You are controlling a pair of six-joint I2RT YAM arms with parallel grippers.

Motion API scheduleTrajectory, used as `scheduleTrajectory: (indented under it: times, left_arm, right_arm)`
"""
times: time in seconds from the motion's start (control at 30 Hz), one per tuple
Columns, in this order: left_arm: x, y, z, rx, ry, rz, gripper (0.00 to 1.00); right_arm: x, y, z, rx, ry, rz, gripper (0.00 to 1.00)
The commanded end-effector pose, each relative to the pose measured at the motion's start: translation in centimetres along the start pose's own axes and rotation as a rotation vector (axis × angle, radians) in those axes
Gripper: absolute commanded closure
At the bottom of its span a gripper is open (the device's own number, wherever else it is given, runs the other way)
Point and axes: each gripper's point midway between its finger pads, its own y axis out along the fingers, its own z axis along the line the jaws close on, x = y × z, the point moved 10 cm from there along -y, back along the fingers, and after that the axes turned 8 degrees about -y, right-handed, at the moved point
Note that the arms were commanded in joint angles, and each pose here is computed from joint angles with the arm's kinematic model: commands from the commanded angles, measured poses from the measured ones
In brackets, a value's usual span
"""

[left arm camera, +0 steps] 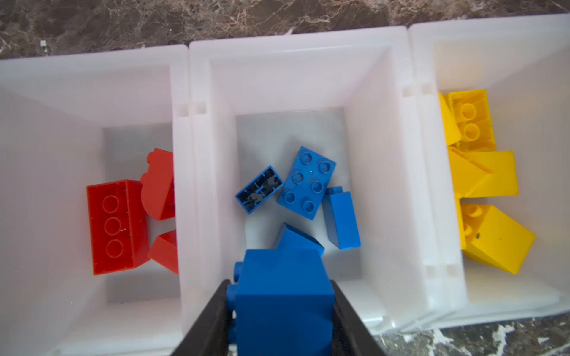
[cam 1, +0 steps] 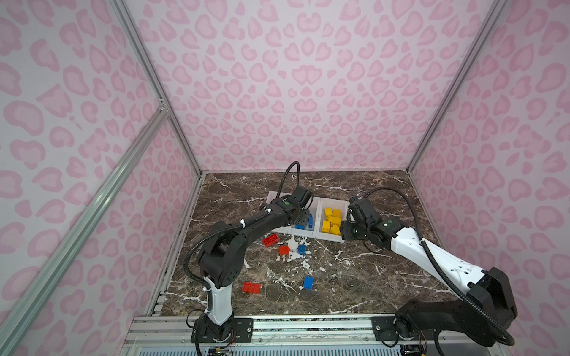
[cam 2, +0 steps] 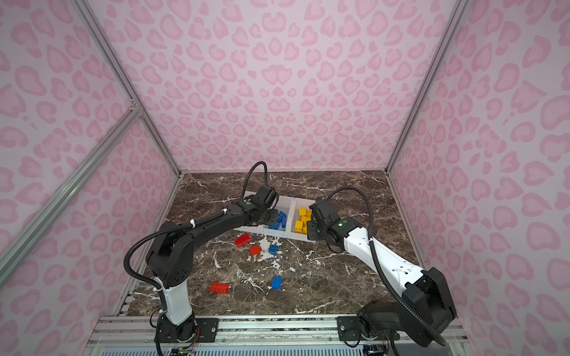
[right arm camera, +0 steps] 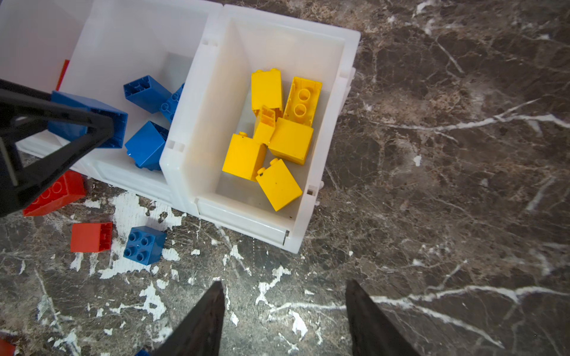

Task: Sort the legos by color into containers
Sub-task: 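Carry the blue brick into the middle compartment and release it, then lower the left gripper onto a loose red brick near the tray and close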

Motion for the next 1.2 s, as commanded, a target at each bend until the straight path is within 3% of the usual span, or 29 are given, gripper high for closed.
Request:
scheduleTrajectory:
  times: [0.0, 0.1, 0.23, 1.0, 1.17]
  left_arm:
    - [1.0, -0.3, -0.5, -0.052, 0.004, -0.041, 0.48]
    - [1.2, -0.7, -0.6, -0.056, -0.003, -0.056, 0.39]
    - [1.2, -1.1, -0.4, -0.055, -0.005, -0.070, 0.35]
    - [0.8, -4.3, 0.8, -0.059, -0.057, -0.145, 0.34]
    - [-0.7, -4.8, 2.4, -0.030, -0.086, -0.138, 0.34]
  right_arm:
    - [-0.1, 0.0, 0.0, -0.008, 0.014, -0.001, 0.37]
    - [0.0, 0.0, 0.3, -0.006, 0.010, -0.003, 0.36]
    - [0.0, 0.0, 0.6, -0.006, 0.004, -0.002, 0.36]
    - [-0.1, 0.7, 2.2, 0.010, -0.031, 0.026, 0.36]
    - [-0.4, 1.2, 3.2, 0.021, -0.046, 0.036, 0.36]
